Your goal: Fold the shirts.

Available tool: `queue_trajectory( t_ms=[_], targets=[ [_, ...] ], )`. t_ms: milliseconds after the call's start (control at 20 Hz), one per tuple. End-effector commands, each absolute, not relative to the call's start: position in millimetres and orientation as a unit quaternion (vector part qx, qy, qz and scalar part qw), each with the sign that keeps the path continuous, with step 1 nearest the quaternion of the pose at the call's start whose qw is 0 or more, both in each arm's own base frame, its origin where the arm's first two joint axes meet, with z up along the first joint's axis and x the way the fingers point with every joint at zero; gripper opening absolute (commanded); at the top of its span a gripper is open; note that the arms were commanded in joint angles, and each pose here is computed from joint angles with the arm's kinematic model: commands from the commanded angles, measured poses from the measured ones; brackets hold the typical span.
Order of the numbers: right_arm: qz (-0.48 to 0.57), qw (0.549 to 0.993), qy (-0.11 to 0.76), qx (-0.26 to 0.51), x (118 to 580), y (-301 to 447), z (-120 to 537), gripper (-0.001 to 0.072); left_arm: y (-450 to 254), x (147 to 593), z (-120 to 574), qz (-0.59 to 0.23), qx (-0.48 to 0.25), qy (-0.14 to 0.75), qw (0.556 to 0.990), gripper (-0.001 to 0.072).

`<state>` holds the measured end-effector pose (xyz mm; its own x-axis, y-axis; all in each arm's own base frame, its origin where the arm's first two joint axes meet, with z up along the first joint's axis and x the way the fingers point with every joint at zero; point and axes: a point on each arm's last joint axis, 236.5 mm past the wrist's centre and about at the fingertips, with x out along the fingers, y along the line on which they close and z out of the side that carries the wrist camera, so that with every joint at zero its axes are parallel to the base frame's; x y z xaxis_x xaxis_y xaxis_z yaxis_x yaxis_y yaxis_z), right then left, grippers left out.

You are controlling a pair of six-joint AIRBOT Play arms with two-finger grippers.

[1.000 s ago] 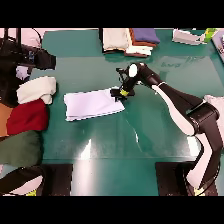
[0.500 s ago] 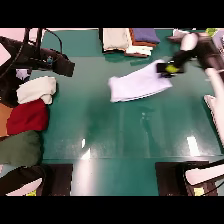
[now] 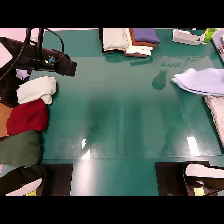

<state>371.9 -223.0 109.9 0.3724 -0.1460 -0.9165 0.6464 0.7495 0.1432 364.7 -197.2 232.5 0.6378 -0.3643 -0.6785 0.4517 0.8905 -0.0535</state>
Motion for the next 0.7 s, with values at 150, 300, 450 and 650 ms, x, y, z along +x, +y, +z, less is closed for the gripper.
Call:
queue_trajectory(
  t_ms=[150, 300, 450, 650],
  targets=[
    [-0.294, 0.779, 0.465, 0.300, 333.6, -265.6, 125.7, 0.0021, -197.6, 364.3, 231.7, -0.223, 0.052, 0.364, 0.903, 0.0024],
    [-0.305, 0.804, 0.425, 0.282, 333.2, -269.8, 155.6, 0.0020, -197.4, 364.1, 231.3, -0.223, 0.052, 0.365, 0.902, 0.0024],
    [-0.305, 0.814, 0.412, 0.274, 331.6, -267.9, 182.7, 0.0020, -196.8, 362.9, 230.0, -0.223, 0.054, 0.368, 0.901, 0.0025],
    [-0.350, 0.800, 0.424, 0.239, 304.8, -281.7, 200.4, 0.0020, -193.3, 356.0, 222.2, -0.222, 0.063, 0.388, 0.892, 0.0025]
  ],
)
